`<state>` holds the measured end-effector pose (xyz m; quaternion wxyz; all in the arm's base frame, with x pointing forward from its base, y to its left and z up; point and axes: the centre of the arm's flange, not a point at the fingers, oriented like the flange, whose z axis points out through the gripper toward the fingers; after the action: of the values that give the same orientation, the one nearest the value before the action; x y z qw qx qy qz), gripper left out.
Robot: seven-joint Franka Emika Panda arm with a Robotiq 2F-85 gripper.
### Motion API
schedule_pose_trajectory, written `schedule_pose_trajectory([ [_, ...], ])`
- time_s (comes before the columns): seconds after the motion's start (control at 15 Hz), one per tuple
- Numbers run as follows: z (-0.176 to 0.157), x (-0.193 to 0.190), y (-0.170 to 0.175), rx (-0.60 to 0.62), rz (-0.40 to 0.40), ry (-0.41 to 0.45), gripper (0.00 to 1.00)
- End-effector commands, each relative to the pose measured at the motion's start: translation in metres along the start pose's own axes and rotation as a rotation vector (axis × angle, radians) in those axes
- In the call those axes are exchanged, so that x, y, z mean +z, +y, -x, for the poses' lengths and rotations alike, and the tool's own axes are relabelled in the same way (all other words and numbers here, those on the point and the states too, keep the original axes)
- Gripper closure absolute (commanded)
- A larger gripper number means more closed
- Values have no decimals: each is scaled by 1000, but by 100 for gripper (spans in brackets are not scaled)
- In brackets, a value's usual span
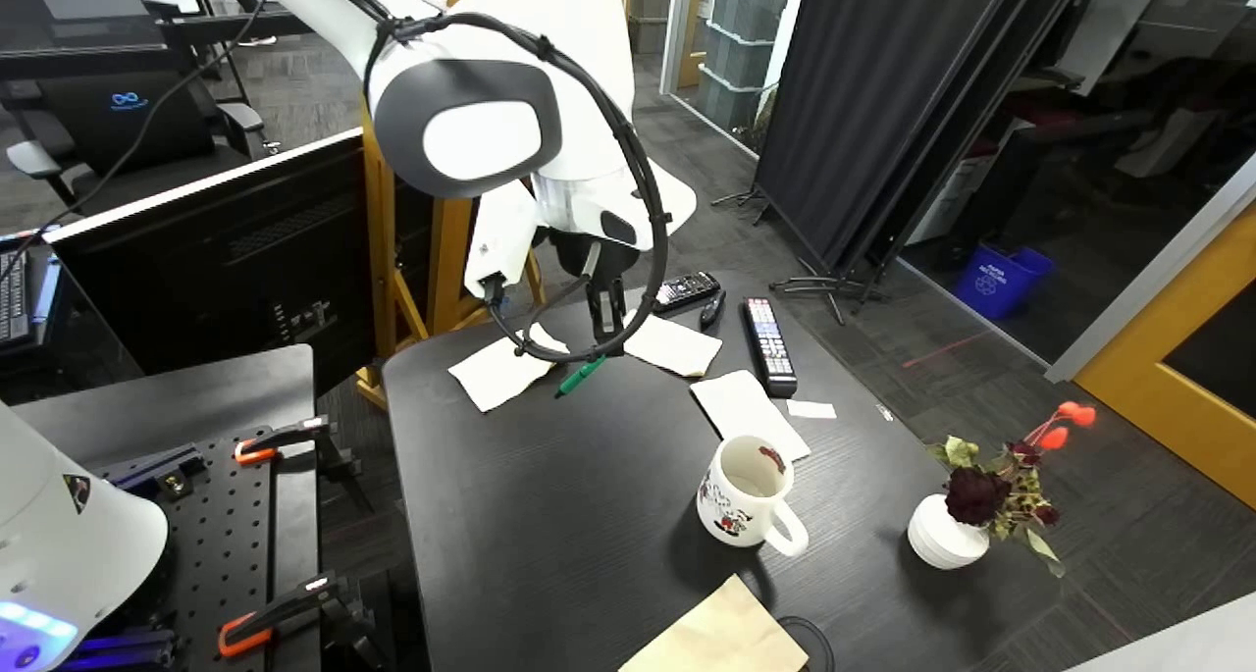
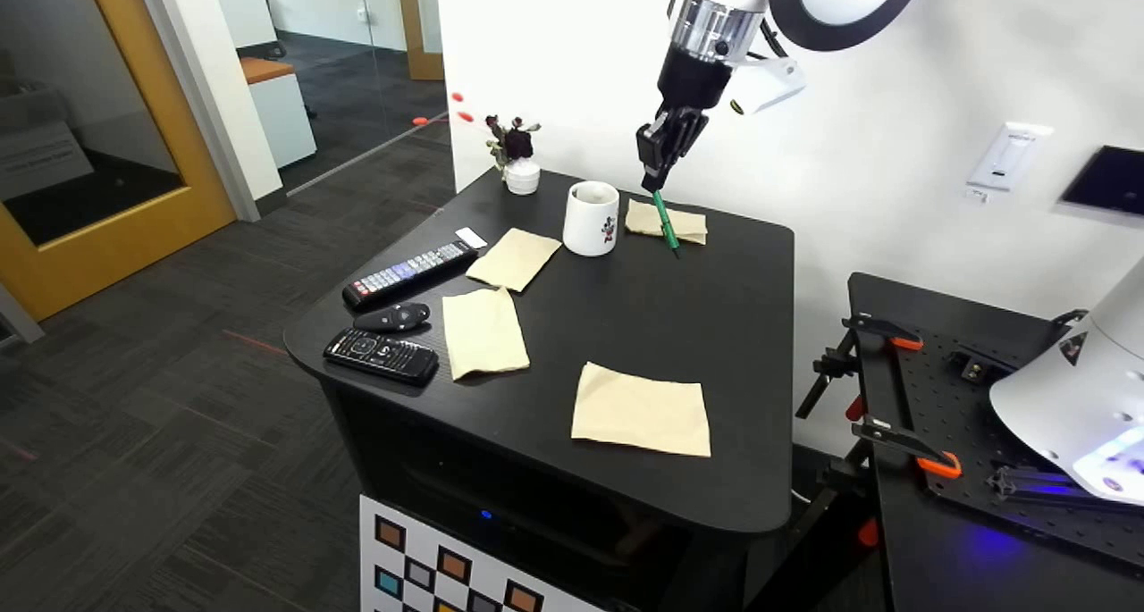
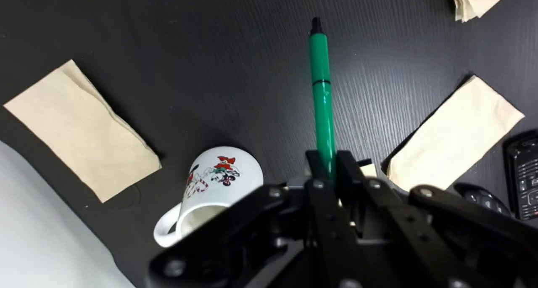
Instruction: Put the pen on the table
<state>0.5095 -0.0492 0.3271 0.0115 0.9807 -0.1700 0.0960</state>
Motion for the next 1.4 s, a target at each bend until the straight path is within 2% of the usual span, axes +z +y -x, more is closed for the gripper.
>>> schedule_pose_trajectory([
  [0.0, -14, 8, 7, -3, -1, -66, 97],
  [0.93, -46, 62, 19, 36, 27, -252, 97],
  [1.33, -57, 98, 10, -23, 33, -377, 97],
])
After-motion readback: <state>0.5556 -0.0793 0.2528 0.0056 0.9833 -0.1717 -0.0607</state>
